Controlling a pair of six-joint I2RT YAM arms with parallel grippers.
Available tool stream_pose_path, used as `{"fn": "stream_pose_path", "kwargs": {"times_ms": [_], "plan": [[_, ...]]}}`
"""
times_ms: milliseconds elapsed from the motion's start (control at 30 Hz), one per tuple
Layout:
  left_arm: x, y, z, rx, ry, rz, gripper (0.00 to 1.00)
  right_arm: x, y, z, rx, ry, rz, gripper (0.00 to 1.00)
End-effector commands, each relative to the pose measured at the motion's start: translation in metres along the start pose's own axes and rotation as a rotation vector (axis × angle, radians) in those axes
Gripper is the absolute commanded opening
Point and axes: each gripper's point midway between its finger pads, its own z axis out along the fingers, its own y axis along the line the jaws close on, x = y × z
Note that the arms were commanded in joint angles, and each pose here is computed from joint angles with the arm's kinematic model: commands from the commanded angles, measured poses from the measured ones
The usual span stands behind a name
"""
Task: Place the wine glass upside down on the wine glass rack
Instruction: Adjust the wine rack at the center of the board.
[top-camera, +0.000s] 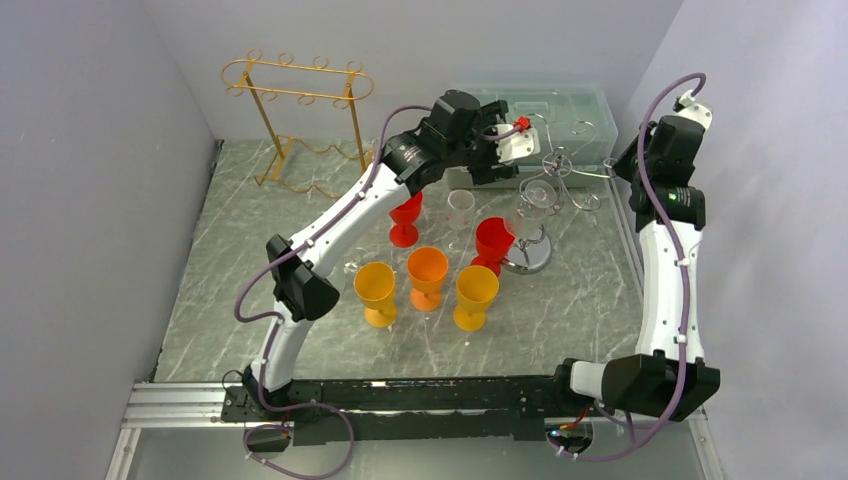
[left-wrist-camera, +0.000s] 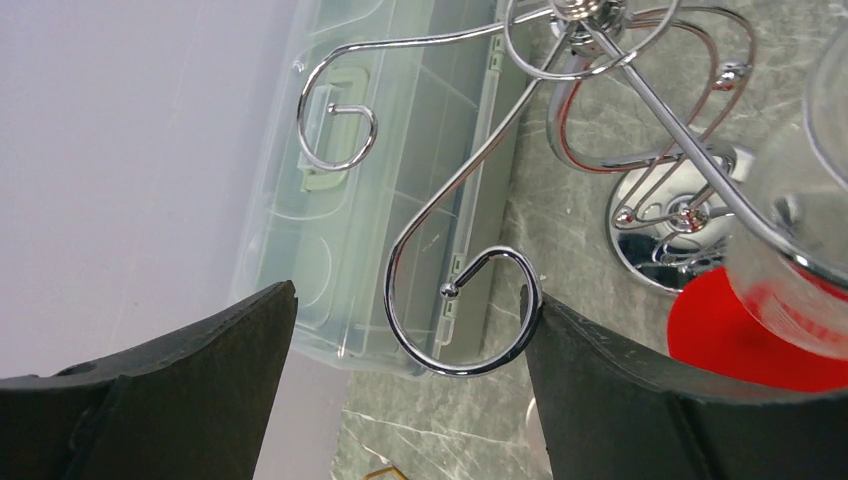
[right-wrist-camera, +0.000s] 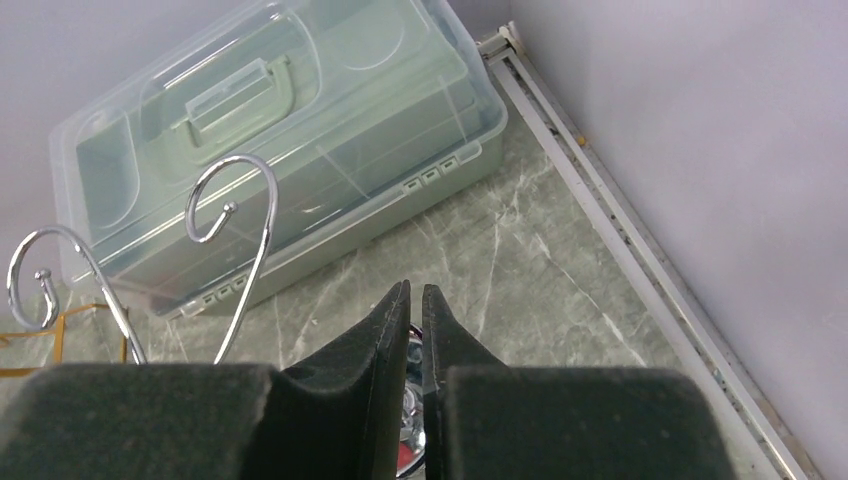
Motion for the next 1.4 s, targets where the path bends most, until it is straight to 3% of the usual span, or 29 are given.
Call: {"fn": "stream_pose_path", "kwargs": {"times_ms": [0,1000,1367], "plan": [[-0.021,0.033,-0.004,-0.103,-0.066,-0.001,0.87,0.014,-0.009,-0.013,0.027,0.018,-0.015,0.11],[-0.011,0.056,0.018,-0.194,-0.087,-0.009,0.89,0.044,-0.034,-0.047,0.102,0.036,0.016,0.08],[0.002,0.065,-0.050,-0.172,0.016,-0.038,0.98,0.006,-0.028,-0.048,0.119,-0.018,0.015,0.25]]}}
